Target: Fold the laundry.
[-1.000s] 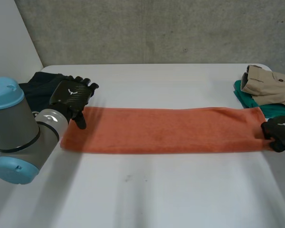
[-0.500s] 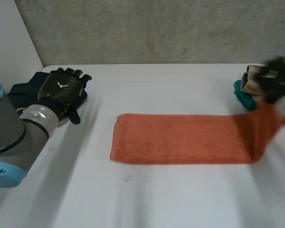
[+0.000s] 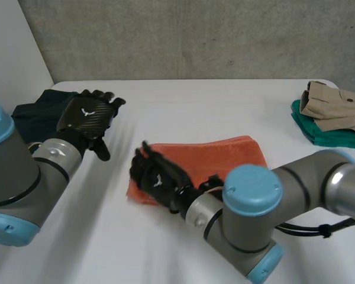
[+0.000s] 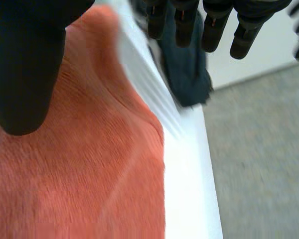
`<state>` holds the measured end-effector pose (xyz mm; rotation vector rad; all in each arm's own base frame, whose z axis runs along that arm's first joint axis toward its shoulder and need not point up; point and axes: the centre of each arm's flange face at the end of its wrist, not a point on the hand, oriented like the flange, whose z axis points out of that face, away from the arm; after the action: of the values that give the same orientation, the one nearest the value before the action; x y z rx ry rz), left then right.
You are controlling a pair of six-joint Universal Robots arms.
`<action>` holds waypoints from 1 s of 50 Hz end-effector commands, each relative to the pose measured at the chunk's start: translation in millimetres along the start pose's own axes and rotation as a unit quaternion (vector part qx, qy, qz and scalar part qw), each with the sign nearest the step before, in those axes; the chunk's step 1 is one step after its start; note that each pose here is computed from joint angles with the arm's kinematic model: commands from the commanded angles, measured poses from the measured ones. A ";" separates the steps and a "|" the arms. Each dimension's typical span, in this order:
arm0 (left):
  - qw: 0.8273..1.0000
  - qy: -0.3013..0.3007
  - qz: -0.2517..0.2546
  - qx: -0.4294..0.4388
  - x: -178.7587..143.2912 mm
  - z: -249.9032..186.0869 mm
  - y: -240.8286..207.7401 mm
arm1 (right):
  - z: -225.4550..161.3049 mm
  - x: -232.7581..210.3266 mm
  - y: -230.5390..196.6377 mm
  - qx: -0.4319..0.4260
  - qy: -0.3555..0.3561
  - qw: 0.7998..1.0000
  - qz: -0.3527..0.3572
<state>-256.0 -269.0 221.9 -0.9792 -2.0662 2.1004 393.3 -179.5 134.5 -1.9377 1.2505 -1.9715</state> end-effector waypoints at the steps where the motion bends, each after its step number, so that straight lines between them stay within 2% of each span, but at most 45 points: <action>1: 1.000 0.010 0.002 0.025 8.9 0.7 -14.3 | -31.9 70.2 20.9 -0.040 0.097 0.974 0.202; 5: 0.999 0.025 0.003 0.031 20.2 -2.1 -18.3 | -46.3 70.0 43.6 -0.078 0.105 0.949 0.286; 8: 0.999 0.043 0.004 0.033 33.0 -4.4 -18.7 | -57.9 67.5 67.2 -0.122 0.107 0.940 0.300; 13: 0.998 0.051 0.004 0.026 39.0 -4.5 -14.3 | -85.6 65.1 123.6 -0.236 0.114 0.927 0.269; 20: 0.998 0.051 0.004 0.024 39.2 -4.1 -13.5 | -99.7 75.8 153.2 -0.315 0.142 0.921 0.178; 25: 0.998 0.049 0.004 0.028 38.3 -5.4 -16.1 | -88.9 99.2 142.6 -0.268 0.201 0.932 0.139; 30: 0.998 0.046 0.006 0.034 36.4 -9.1 -21.2 | -64.6 110.8 80.4 -0.166 0.215 0.957 0.099; 33: 0.998 0.042 0.005 0.041 33.6 -11.1 -26.1 | -45.8 88.9 44.8 -0.111 0.183 0.973 0.082; 37: 0.998 0.038 0.004 0.041 31.5 -10.8 -26.3 | -25.9 33.4 18.8 -0.056 0.090 0.992 0.066; 38: 0.998 0.037 0.003 0.040 31.1 -10.8 -25.7 | -23.8 9.3 5.8 -0.028 0.046 0.997 0.053; 42: 0.999 0.035 -0.009 0.038 30.5 -10.3 -24.9 | -23.9 -27.2 -10.0 0.019 -0.024 0.999 0.030; 44: 0.999 0.030 -0.017 0.037 28.9 -9.3 -25.1 | -22.5 -29.6 -8.1 0.019 -0.029 0.999 0.034; 49: 0.998 0.002 -0.056 0.041 22.0 -6.2 -32.9 | -21.9 -12.0 -8.3 0.000 0.012 0.995 0.101; 50: 0.997 -0.004 -0.061 0.043 20.7 -5.5 -34.8 | -23.4 7.7 -5.2 -0.009 0.046 0.988 0.146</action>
<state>-284.4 -246.1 236.7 -0.9476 -1.9527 2.0953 383.9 -146.9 125.8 -1.8446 1.2723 -1.8936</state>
